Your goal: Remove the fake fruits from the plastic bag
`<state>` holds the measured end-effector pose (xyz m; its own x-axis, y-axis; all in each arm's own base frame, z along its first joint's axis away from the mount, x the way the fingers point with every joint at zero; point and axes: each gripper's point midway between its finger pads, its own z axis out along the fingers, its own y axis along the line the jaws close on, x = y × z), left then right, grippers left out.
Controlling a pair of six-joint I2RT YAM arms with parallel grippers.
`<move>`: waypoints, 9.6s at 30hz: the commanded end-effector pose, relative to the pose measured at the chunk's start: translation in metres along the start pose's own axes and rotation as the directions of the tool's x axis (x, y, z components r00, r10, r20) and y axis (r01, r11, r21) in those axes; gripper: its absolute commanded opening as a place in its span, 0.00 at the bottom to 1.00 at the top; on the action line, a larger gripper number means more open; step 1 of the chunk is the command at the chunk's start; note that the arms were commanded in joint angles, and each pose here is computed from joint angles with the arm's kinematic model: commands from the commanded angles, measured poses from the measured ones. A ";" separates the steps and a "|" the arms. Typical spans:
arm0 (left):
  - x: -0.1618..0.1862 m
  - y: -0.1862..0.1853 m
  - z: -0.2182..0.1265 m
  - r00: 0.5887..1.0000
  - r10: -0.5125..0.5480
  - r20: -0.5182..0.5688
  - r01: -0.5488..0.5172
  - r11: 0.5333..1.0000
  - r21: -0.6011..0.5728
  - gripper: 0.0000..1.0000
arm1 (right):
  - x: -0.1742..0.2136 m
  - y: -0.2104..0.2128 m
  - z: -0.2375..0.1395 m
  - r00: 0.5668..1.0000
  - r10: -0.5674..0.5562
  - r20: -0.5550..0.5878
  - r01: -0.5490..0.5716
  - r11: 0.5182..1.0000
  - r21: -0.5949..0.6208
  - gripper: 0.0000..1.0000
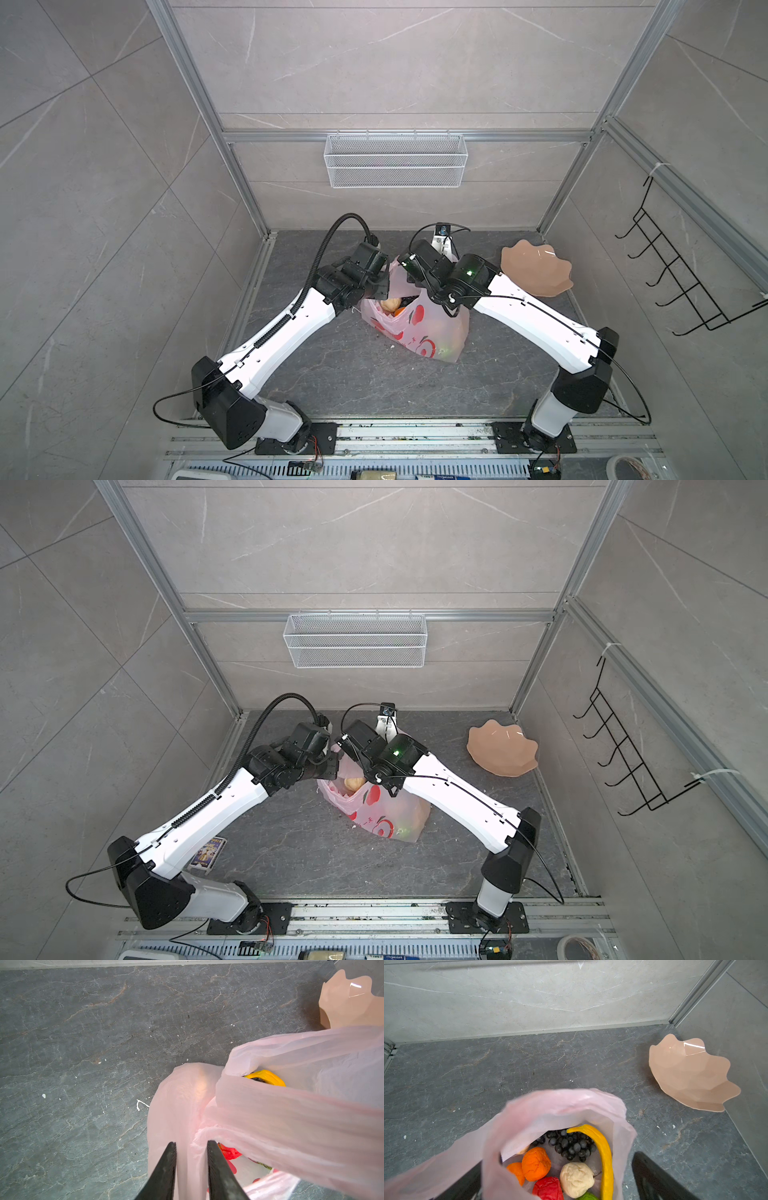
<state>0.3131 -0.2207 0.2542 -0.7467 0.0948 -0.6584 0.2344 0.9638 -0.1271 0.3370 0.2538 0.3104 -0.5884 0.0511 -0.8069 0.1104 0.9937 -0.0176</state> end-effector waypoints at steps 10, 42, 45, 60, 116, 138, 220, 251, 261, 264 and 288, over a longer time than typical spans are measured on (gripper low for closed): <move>-0.014 0.008 -0.014 0.994 -0.075 0.077 0.075 0.997 0.006 0.15 | -0.006 -0.020 0.000 0.999 -0.040 0.037 0.035 0.993 0.111 0.69; -0.077 0.125 -0.001 0.698 -0.681 0.221 0.622 0.730 0.284 0.00 | -0.078 0.059 0.043 0.995 0.049 -0.082 -0.083 0.871 -0.484 0.00; -0.033 0.135 0.012 0.689 -0.688 0.229 0.640 0.725 0.255 0.00 | -0.045 0.044 0.044 0.985 0.142 -0.097 -0.172 0.824 -0.540 0.00; 0.062 0.151 0.074 0.650 -0.753 0.099 0.718 0.652 0.242 0.01 | 0.090 -0.019 0.095 0.942 0.246 -0.227 -0.327 0.823 -0.465 0.00; 0.052 0.105 -0.060 0.963 -0.236 0.134 0.265 0.923 -0.279 1.00 | 0.089 0.038 0.078 0.990 0.012 -0.144 -0.084 0.860 -0.504 0.00; -0.009 -0.021 -0.123 0.981 0.059 0.187 -0.028 0.986 -0.164 0.89 | 0.087 0.021 0.078 0.993 0.015 -0.120 -0.067 0.893 -0.445 0.00; 0.034 0.127 0.054 0.876 -0.439 0.201 0.432 0.898 0.081 0.00 | 0.078 -0.063 0.095 0.992 -0.012 -0.125 -0.022 0.964 -0.265 0.77; 0.038 0.127 0.048 0.879 -0.424 0.220 0.415 0.906 0.087 0.00 | 0.058 0.054 0.090 0.930 -0.350 -0.113 0.330 0.930 -0.163 0.75; 0.044 0.126 0.048 0.874 -0.430 0.225 0.417 0.903 0.103 0.00 | 0.066 0.053 0.136 0.905 -0.389 -0.174 0.379 0.921 -0.092 0.77; 0.045 0.126 0.048 0.874 -0.430 0.226 0.417 0.903 0.106 0.00 | 0.078 0.065 0.147 0.888 -0.418 -0.194 0.399 0.908 -0.129 0.77; 0.044 0.183 0.053 0.800 -0.497 0.336 0.501 0.862 0.083 0.00 | -0.011 -0.006 0.129 0.915 0.259 -0.308 -0.399 0.685 -0.609 0.00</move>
<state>0.3491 -0.0895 0.1582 -0.5926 -0.4140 -0.6910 -0.0362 0.8706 -0.4906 0.4292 0.2502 0.2178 -0.7787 0.1567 -0.6075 -0.2126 0.8451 0.4906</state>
